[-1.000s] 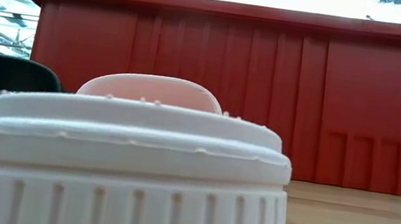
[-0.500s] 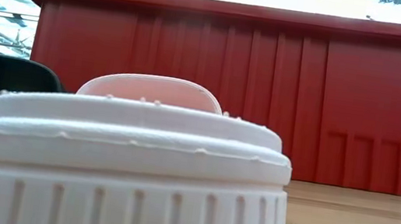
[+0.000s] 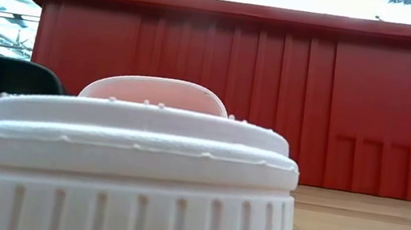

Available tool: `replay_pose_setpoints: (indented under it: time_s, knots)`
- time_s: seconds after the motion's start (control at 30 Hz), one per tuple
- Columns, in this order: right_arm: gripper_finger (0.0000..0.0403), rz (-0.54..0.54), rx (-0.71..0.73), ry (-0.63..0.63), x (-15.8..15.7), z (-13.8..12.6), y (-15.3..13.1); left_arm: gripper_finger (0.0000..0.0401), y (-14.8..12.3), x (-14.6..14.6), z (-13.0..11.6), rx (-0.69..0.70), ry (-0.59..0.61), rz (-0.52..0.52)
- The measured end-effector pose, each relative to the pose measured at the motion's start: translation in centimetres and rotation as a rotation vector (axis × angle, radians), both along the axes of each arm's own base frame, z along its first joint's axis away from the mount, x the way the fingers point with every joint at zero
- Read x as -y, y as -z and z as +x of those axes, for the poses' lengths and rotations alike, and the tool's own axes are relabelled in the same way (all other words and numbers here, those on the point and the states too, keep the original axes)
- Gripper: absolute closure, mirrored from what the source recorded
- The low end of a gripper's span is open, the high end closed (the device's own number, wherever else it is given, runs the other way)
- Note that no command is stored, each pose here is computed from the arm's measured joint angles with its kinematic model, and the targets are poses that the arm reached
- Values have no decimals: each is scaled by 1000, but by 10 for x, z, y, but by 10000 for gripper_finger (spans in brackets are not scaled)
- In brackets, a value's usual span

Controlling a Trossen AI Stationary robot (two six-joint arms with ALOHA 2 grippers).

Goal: Pick and place slides into bin
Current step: Put the pink slide into the red bin

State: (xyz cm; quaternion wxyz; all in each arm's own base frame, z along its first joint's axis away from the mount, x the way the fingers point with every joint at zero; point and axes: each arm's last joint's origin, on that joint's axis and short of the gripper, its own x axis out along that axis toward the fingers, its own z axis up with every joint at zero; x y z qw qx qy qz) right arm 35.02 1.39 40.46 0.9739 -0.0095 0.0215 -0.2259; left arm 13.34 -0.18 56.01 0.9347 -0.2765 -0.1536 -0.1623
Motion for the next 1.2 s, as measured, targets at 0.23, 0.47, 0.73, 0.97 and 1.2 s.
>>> replay_pose_setpoints:
  time_s: [0.23, 0.47, 0.73, 0.97, 1.2]
  knots:
    - [403, 22, -176, 119, 35, -20, 5, 173, 1, -1, 4, -6, -38, 0]
    - [403, 27, -402, 227, 65, -65, 3, 173, 1, -5, 7, -5, -155, -26]
    - [403, -45, -757, 291, 96, -93, 20, 173, 1, -6, 7, -5, -201, -36]
    - [403, -126, -953, 249, 109, -76, 44, 173, 1, -7, 7, -5, -225, -32]
    - [403, -170, -1089, 224, 117, -53, 72, 173, 1, -8, 7, -5, -243, -38]
